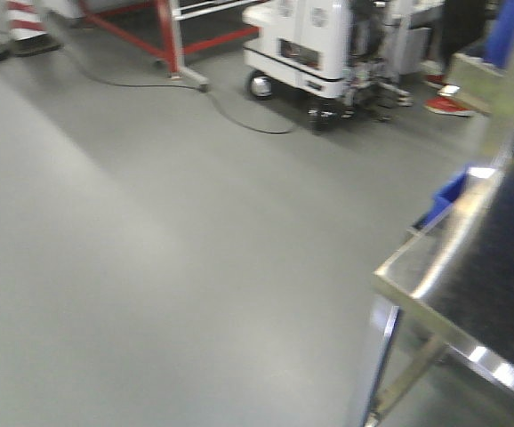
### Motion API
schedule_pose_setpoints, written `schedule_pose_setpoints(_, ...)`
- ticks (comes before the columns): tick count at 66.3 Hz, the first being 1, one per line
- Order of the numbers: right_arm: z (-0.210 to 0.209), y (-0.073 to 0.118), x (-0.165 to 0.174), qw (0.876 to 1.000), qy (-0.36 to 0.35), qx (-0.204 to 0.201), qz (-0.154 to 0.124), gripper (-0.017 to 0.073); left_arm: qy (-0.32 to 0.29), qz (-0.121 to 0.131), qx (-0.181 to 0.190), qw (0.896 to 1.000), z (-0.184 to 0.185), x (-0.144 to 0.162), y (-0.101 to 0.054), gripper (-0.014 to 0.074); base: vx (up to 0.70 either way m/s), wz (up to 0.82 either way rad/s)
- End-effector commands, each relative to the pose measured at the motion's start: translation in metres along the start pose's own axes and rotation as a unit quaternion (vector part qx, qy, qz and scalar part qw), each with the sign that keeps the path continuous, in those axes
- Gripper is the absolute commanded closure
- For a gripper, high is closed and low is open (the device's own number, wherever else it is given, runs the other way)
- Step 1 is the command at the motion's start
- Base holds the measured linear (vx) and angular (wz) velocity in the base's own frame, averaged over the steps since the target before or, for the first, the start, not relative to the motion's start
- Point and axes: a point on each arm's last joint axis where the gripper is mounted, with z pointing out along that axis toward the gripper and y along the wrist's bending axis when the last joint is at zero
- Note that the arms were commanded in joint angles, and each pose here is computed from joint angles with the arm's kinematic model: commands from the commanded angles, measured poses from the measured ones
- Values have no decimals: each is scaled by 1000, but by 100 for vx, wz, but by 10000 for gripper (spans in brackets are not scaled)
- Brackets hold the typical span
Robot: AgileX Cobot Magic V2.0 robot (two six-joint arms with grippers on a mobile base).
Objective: Move and align brake pads A on conveyor
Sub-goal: 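Turn the base away from the tray holding both brake pads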
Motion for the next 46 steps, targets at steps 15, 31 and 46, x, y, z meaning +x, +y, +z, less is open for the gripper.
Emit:
schedule_pose_setpoints(15, -3, 1, -18, 998, -61, -4, -6, 564, -59, -5, 4, 998, -3, -18, -1, 600, -15, 84)
schedule_pose_setpoints(31, -3, 1, -18, 998, -61, -4, -6, 564, -59, -5, 4, 998, -3, -18, -1, 600, -11, 96)
schedule_pose_setpoints(46, -3, 1, -18, 998, -61, -4, -6, 564, -59, -5, 4, 998, -3, -18, -1, 600, -7, 86)
